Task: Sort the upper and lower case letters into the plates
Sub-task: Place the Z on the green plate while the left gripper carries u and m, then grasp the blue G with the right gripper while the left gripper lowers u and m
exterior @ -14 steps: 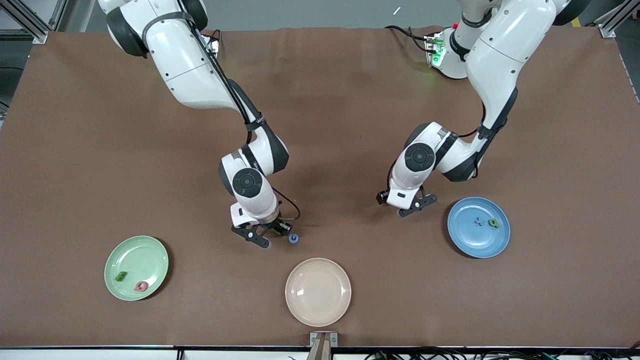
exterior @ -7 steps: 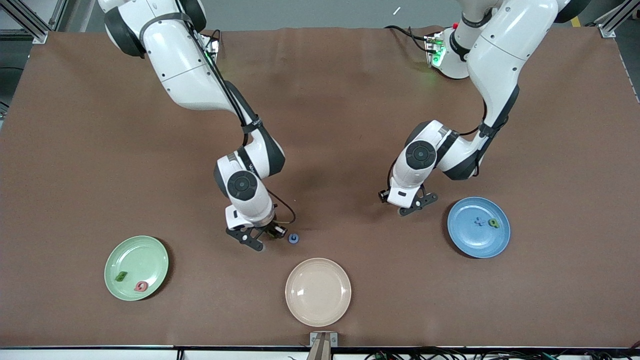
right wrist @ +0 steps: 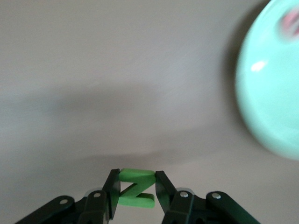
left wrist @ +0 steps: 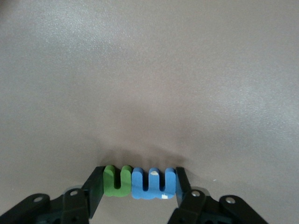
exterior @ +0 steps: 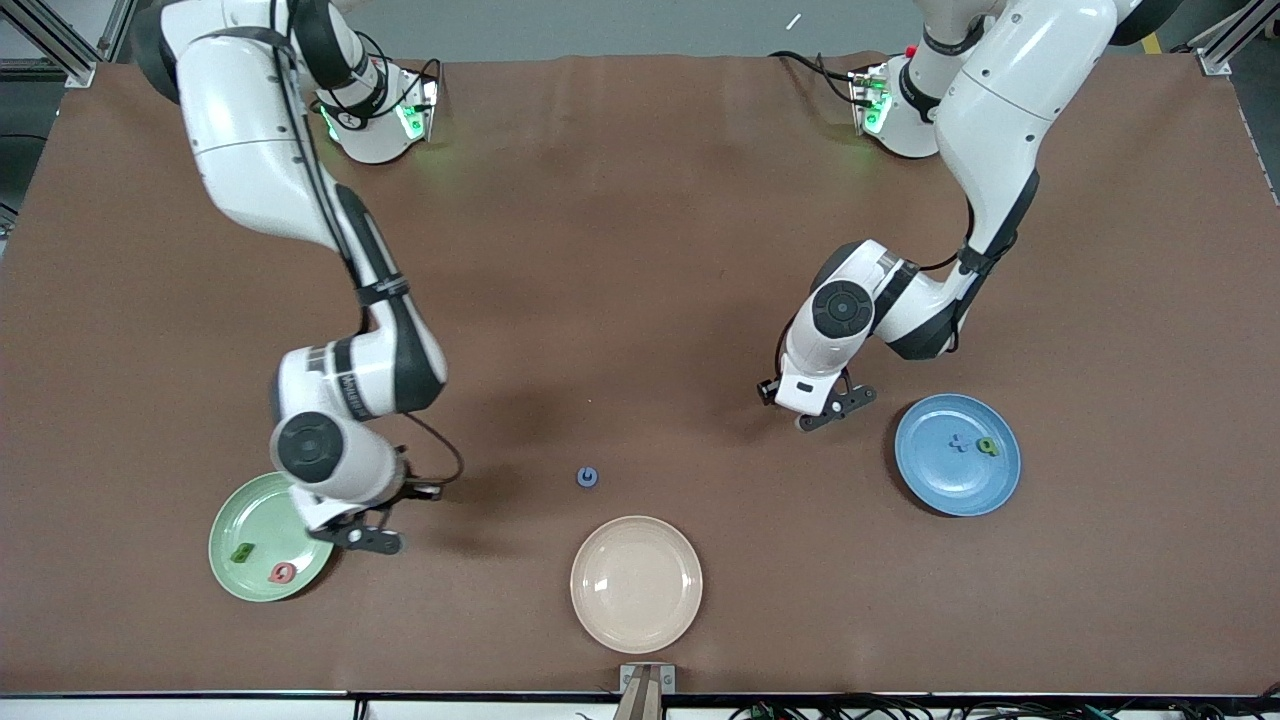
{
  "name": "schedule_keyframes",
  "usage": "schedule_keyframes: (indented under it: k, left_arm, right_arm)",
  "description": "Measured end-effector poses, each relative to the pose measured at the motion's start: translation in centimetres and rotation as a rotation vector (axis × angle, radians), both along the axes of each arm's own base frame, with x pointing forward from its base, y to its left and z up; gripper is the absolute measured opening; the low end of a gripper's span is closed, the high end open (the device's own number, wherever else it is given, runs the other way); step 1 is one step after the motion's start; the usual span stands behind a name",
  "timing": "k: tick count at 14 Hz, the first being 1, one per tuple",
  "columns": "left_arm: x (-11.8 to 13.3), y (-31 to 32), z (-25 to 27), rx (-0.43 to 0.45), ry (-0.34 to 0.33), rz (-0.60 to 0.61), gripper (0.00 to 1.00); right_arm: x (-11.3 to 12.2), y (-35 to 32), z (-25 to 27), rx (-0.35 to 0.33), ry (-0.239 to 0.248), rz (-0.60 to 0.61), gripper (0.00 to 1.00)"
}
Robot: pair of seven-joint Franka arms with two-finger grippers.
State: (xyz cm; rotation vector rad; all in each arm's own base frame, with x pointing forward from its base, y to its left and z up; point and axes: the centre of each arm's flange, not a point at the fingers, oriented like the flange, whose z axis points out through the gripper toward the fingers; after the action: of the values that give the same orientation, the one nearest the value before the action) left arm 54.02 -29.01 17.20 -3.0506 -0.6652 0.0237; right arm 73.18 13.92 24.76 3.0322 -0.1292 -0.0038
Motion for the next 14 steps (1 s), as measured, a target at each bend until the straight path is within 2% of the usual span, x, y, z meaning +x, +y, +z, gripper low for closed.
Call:
schedule_keyframes:
  k: [3, 6, 8, 10, 12, 13, 14]
  left_arm:
    - [0.1, 0.0, 0.1, -0.002, -0.003, 0.000, 0.66]
    - [0.5, -0.1, 1.3, -0.008, -0.026, -0.002, 0.66]
    - [1.0, 0.0, 3.0, -0.006, -0.047, -0.015, 0.66]
    - [1.8, 1.0, 4.9, 0.009, -0.061, -0.012, 0.66]
    - [3.3, 3.2, 6.9, 0.015, -0.082, -0.017, 0.66]
    - [4.0, 4.5, 7.6, 0.016, -0.093, -0.019, 0.66]
    - [4.6, 5.8, 8.2, 0.017, -0.102, -0.022, 0.66]
  right_arm:
    - [1.4, -8.7, 0.8, -0.066, 0.002, 0.186, 0.37]
    - [2.3, -12.3, 0.6, -0.082, -0.051, 0.250, 0.37]
    - [2.4, -12.6, -0.1, -0.087, -0.068, 0.267, 0.50]
    - [2.5, -12.1, -0.6, -0.084, -0.070, 0.274, 0.70]
    - [2.5, -10.5, -0.4, -0.051, -0.087, 0.230, 0.91]
    - [2.5, -8.8, -0.2, -0.025, -0.101, 0.185, 0.96]
    - [2.4, -6.2, -0.1, 0.000, -0.113, 0.138, 0.96]
